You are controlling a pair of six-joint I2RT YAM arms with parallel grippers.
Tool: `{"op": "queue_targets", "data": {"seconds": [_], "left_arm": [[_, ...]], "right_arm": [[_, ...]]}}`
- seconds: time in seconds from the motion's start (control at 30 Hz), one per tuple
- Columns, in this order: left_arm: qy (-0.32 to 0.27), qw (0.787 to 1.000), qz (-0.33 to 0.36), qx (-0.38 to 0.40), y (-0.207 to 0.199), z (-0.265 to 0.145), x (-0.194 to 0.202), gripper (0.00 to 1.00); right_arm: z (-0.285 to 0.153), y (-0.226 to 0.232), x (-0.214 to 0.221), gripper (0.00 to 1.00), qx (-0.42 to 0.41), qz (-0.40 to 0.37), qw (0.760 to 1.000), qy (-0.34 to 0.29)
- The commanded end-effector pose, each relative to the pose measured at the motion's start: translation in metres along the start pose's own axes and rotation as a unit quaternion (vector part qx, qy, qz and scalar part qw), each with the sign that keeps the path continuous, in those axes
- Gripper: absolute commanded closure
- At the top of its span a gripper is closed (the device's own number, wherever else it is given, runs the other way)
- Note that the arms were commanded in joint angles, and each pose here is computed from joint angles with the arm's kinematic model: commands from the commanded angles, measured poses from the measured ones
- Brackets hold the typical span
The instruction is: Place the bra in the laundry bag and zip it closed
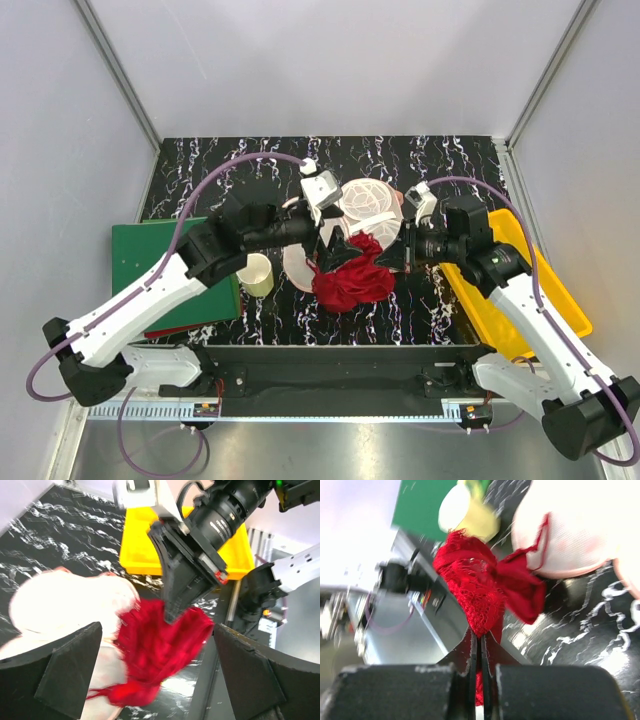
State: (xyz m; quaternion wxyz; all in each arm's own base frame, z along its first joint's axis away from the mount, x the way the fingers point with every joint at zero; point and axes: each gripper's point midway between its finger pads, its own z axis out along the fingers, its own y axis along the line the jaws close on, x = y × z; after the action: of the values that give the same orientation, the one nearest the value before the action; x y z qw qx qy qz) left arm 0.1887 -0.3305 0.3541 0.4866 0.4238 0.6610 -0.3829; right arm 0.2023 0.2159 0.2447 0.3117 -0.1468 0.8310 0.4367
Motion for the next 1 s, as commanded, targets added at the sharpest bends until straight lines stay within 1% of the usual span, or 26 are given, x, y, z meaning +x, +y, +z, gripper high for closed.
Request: {"op": "queue_targets", "data": {"seconds": [0.0,0.1,0.13,0.17,0.23,0.37,0.43,0.47,0.5,0.57,0.63,0.8,0.83,0.9,0.93,0.97], "left_arm": [[0.027,0.998,0.057,0.030,0.000,-0.009,-0.001,0.01],[0.048,0.996,0.043,0.055,-0.007,-0.007,0.014,0.01],[0.053,0.994,0.036,0.086,-0.017,-0.007,0.019,0.01],[0.058,0.993,0.029,0.099,-0.022,-0.007,0.023,0.01],[0.069,0.989,0.010,0.131,-0.032,-0.004,0.032,0.01],[0.089,0.983,-0.026,0.158,-0.040,0.003,0.044,0.01],[0.094,0.980,-0.038,0.171,-0.043,0.006,0.048,0.06],[0.095,0.979,-0.041,0.176,-0.045,0.006,0.049,0.10],[0.092,0.979,-0.043,0.179,-0.046,0.008,0.050,0.16],[0.089,0.978,-0.048,0.180,-0.047,0.007,0.048,0.21],[0.082,0.979,-0.044,0.180,-0.048,0.005,0.046,0.29],[0.064,0.982,-0.049,0.170,-0.047,0.003,0.035,0.38],[0.062,0.983,-0.048,0.168,-0.046,0.003,0.034,0.42],[0.059,0.985,-0.049,0.152,-0.041,0.004,0.029,0.42],[0.057,0.988,-0.051,0.133,-0.035,0.004,0.027,0.32],[0.050,0.993,-0.055,0.096,-0.023,0.002,0.022,0.21]], "right_arm": [[-0.020,0.044,0.011,1.00,-0.108,-0.066,0.991,0.041],[-0.034,0.064,0.012,1.00,-0.150,-0.095,0.983,0.039],[-0.037,0.069,0.011,1.00,-0.158,-0.102,0.982,0.037],[-0.041,0.075,0.012,1.00,-0.172,-0.103,0.979,0.041],[-0.043,0.081,0.012,1.00,-0.186,-0.104,0.976,0.047],[-0.044,0.083,0.011,1.00,-0.190,-0.107,0.975,0.050],[-0.044,0.083,0.010,1.00,-0.187,-0.108,0.975,0.048],[-0.044,0.082,0.009,1.00,-0.185,-0.108,0.976,0.047],[-0.044,0.082,0.009,1.00,-0.182,-0.108,0.976,0.046],[-0.045,0.081,0.008,1.00,-0.178,-0.109,0.977,0.043],[-0.045,0.081,0.008,1.00,-0.176,-0.109,0.978,0.042],[-0.046,0.084,0.007,1.00,-0.180,-0.109,0.977,0.040],[-0.044,0.082,0.005,1.00,-0.174,-0.107,0.978,0.037],[-0.041,0.079,-0.002,1.00,-0.160,-0.094,0.982,0.027],[-0.037,0.072,-0.007,1.00,-0.137,-0.085,0.987,0.019],[-0.032,0.066,-0.009,1.00,-0.122,-0.072,0.990,0.019]]}}
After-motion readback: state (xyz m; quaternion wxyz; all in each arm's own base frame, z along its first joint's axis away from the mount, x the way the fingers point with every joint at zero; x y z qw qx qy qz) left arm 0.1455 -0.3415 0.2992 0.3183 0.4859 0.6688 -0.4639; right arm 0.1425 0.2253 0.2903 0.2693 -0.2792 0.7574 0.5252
